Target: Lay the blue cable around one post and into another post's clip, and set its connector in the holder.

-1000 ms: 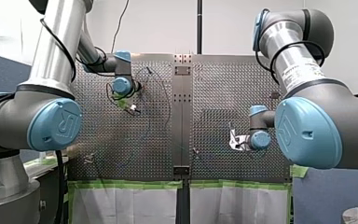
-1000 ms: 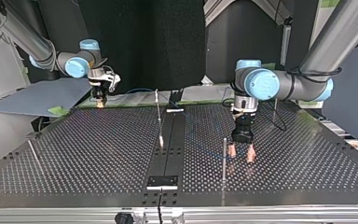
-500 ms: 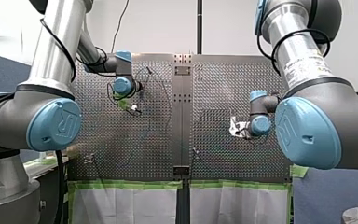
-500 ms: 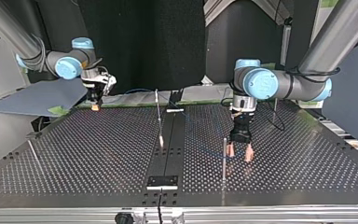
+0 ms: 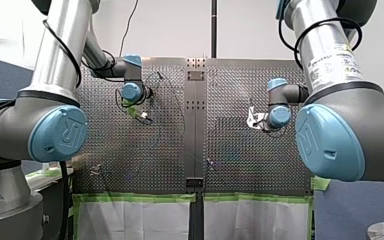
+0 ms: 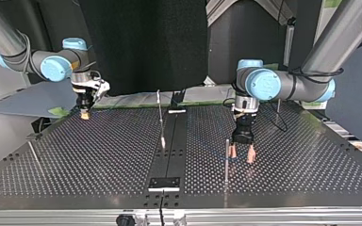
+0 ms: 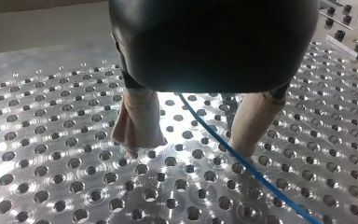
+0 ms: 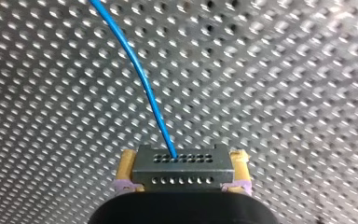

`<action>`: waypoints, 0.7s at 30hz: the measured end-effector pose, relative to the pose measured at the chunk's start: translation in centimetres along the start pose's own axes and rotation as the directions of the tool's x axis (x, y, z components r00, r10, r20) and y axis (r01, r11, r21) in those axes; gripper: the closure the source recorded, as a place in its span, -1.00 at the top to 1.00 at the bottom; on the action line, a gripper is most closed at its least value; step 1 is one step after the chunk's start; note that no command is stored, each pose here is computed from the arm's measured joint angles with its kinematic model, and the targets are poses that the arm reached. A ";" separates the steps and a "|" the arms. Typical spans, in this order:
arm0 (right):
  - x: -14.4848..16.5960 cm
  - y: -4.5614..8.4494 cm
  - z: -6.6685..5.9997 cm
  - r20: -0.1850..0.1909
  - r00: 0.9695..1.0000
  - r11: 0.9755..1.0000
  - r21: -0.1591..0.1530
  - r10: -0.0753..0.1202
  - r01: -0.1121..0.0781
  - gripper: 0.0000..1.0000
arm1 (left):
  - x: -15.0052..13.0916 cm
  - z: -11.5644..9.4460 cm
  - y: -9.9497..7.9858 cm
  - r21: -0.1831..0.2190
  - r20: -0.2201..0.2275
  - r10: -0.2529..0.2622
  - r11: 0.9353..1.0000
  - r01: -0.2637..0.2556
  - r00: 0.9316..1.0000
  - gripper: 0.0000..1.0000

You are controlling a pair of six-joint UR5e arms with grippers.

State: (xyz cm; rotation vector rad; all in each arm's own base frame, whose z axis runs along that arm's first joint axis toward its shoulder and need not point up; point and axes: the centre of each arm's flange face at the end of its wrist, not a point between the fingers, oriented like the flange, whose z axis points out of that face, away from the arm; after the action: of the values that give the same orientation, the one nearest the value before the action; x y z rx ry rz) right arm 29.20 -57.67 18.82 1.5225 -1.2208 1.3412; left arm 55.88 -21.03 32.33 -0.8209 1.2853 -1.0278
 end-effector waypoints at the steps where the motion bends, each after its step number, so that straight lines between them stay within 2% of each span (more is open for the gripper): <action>1: 0.5 0.1 -0.1 -0.008 1.000 1.000 -0.008 -0.001 0.001 -1.00 | 0.0 0.0 0.0 0.000 0.000 0.000 1.000 0.000 1.000 1.00; 7: 4.0 1.1 -0.7 -0.069 0.998 0.999 -0.047 -0.006 0.003 -1.00 | 0.1 0.0 0.0 0.001 -0.004 0.000 1.000 0.000 1.000 1.00; 11: 6.3 1.8 -1.2 -0.101 0.995 0.998 -0.061 -0.020 0.013 -1.00 | 0.2 0.0 -0.1 0.002 -0.007 0.002 1.000 -0.002 1.000 1.00; 16: 10.1 2.6 -2.1 -0.132 0.990 0.996 -0.080 -0.054 0.044 -1.00 | 0.4 -0.1 -0.2 0.004 -0.012 0.002 1.000 -0.002 1.000 1.00; 21: 13.0 3.4 -3.2 -0.153 0.984 0.991 -0.105 -0.094 0.078 -1.00 | 0.8 -0.3 -0.3 0.006 -0.020 0.002 1.000 -0.002 1.000 1.00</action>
State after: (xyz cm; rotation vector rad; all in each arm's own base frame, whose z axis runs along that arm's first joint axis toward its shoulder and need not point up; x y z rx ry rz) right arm 24.95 -57.74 31.95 1.3579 -1.0933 1.2988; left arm 55.56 -21.89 32.32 -0.8059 1.2989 -1.0399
